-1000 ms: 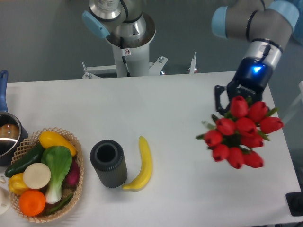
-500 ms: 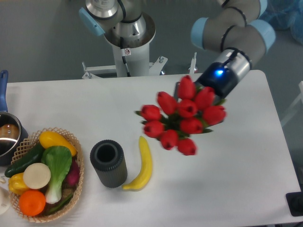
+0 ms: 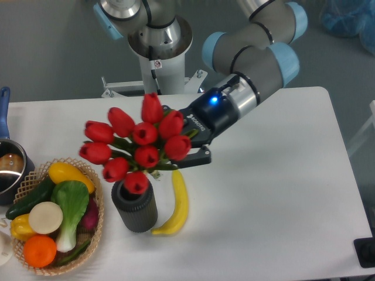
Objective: Insert the flowers into the vase
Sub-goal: 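Align the tulip stems above the vase opening with the gripper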
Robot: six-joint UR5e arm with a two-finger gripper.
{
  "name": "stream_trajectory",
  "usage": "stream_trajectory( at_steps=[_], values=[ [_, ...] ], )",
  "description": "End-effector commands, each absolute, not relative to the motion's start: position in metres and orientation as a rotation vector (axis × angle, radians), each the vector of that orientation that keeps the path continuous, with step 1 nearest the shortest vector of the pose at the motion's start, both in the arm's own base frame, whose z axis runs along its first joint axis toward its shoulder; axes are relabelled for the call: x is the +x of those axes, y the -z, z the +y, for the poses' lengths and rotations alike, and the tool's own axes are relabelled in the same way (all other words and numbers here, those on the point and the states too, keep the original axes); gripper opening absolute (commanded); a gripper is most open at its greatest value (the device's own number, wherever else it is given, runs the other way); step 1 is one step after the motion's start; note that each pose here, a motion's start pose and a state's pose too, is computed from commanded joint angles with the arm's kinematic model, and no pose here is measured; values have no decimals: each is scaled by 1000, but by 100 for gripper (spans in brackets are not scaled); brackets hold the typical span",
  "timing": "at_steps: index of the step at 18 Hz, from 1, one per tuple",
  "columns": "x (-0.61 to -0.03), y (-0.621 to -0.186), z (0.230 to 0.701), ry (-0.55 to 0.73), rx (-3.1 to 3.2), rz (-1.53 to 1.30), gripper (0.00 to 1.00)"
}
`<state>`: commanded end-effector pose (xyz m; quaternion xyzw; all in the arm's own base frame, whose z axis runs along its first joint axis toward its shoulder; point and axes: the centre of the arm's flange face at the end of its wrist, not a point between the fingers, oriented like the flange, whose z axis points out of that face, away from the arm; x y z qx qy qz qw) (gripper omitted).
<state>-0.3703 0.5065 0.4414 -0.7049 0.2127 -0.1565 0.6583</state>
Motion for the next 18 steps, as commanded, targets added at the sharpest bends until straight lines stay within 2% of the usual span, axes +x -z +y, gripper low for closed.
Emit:
stream_trajectory(
  at_steps=[7, 10, 12, 18],
  values=[
    [-367, -441, 504, 396, -1428, 501, 30],
    [-367, -423, 505, 407, -1428, 490, 30],
    [-366, -403, 505, 366, -1404, 524, 30],
    [-362, -393, 499, 378, -1312, 510, 30]
  ],
)
